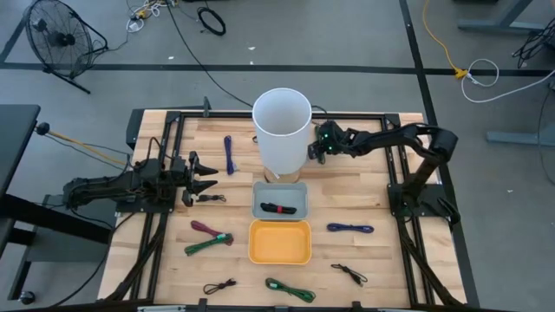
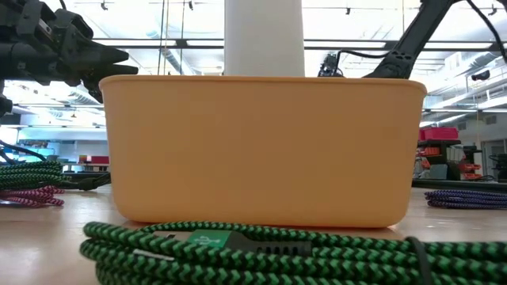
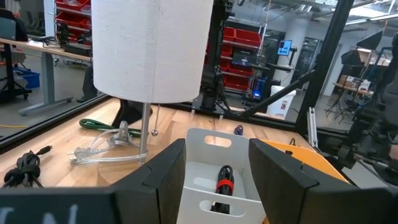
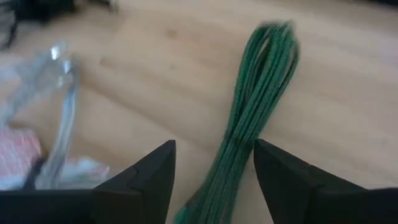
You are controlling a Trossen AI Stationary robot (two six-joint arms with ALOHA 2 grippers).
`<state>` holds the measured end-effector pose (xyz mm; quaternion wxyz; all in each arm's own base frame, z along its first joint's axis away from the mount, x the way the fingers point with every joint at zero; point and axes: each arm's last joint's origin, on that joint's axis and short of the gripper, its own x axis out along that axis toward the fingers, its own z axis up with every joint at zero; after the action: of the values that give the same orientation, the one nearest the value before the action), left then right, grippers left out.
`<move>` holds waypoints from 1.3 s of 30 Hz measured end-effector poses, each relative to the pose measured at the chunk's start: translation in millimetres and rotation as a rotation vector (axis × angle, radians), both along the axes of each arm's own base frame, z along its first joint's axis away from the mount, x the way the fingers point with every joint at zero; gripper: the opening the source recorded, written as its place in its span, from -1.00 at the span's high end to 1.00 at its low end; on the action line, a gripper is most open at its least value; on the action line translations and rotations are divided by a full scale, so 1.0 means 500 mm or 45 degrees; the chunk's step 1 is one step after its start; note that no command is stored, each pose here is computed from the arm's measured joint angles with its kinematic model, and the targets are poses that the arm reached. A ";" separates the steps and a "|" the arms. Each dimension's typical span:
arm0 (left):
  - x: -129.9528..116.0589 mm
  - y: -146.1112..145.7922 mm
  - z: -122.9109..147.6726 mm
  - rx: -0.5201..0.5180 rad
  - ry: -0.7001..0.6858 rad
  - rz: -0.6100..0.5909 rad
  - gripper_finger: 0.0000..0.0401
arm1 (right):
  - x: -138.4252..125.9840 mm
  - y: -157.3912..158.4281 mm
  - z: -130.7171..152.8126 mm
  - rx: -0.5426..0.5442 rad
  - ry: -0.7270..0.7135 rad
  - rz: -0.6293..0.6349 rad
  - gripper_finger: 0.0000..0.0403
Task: Pick & Place USB Port
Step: Put the green charger cable into the yellow bin
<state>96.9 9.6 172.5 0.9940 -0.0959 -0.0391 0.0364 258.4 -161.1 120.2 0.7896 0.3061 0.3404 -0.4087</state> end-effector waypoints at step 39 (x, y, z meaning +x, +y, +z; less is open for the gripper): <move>0.000 0.000 -0.001 -0.002 0.006 0.000 0.10 | -0.161 0.151 0.314 -0.456 -0.236 0.048 0.96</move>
<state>96.9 9.6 172.0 0.9940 -0.0966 -0.0366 0.0366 177.9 -85.4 277.0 0.8669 0.1906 0.1938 -0.4178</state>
